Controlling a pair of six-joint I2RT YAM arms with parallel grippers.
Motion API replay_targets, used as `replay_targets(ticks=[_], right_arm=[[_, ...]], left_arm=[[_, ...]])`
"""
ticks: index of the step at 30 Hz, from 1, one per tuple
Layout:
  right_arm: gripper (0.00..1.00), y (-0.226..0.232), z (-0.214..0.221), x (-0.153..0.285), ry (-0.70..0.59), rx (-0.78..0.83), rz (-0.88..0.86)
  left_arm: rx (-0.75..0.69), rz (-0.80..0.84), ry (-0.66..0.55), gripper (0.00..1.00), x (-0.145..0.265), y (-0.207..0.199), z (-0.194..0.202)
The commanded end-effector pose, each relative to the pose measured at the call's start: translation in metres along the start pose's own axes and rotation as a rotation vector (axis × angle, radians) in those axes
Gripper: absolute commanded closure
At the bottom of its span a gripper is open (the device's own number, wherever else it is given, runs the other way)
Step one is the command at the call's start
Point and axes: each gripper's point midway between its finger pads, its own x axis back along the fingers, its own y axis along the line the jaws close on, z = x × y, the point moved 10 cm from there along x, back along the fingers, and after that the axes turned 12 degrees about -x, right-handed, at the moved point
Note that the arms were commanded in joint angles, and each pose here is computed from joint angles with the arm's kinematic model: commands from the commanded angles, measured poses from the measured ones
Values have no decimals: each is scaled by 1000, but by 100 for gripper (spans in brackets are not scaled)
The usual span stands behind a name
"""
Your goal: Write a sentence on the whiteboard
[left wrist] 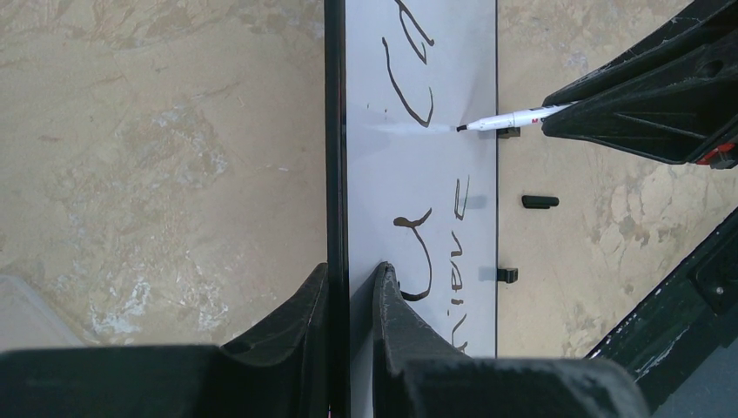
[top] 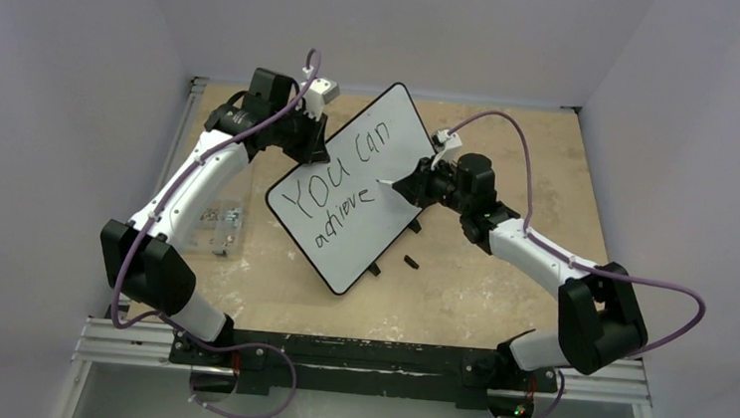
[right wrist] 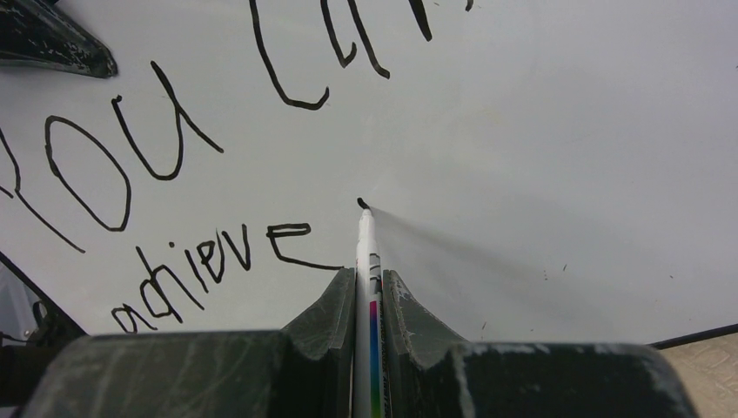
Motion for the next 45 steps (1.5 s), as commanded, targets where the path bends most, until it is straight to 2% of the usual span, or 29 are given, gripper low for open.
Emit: replay_targets(ticks=[1, 12, 36, 45], right_arm=[[100, -11, 9, -2, 30, -3, 70], [100, -14, 22, 14, 40, -15, 113], [100, 6, -33, -15, -50, 13, 73], [100, -6, -22, -10, -42, -3, 150]], left_arm=[[-144, -156, 79, 100, 0, 15, 7], [-145, -153, 81, 100, -1, 15, 7], [-147, -150, 90, 100, -3, 14, 8], [-147, -150, 90, 100, -3, 14, 8]])
